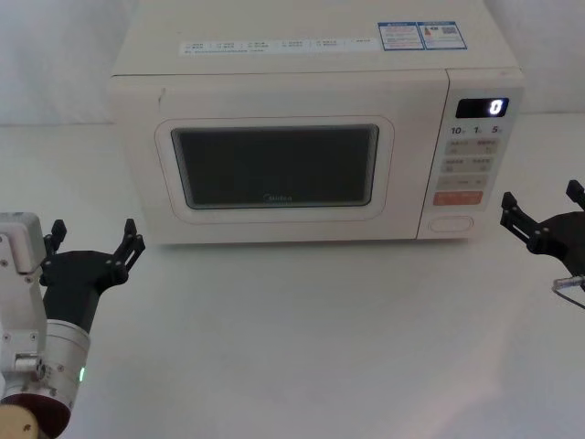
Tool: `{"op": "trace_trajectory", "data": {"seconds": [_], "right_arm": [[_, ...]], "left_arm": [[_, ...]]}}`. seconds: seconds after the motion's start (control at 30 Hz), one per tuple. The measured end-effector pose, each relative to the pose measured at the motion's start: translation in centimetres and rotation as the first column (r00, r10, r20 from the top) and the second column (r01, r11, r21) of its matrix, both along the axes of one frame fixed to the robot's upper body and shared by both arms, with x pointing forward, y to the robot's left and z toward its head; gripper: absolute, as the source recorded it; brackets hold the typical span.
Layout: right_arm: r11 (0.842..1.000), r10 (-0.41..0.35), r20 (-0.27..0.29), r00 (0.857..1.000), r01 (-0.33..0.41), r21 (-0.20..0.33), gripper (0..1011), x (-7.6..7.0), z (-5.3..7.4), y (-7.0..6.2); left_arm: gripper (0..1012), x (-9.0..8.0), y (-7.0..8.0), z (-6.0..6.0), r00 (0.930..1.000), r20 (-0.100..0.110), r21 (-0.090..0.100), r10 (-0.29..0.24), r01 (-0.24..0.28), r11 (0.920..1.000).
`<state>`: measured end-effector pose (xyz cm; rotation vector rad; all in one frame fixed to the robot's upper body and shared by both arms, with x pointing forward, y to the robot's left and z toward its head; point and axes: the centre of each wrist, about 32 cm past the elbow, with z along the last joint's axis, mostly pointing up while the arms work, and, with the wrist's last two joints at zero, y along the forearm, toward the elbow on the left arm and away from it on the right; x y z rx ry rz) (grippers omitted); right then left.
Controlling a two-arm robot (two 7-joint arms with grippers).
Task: Press the button to open the microwave door with one hand; close the microwave door with the other hand.
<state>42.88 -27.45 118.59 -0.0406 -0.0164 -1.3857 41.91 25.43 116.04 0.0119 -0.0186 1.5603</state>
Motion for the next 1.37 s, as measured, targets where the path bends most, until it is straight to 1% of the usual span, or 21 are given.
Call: {"op": "trace_trajectory", "data": {"seconds": [1.37], "right_arm": [[1.0, 0.0, 0.0, 1.0, 0.0, 0.0, 1002, 0.0, 0.0, 0.0]], "left_arm": [[1003, 0.0, 0.0, 0.0, 1.0, 0.0, 0.0, 0.0, 0.0, 1.0]]}}
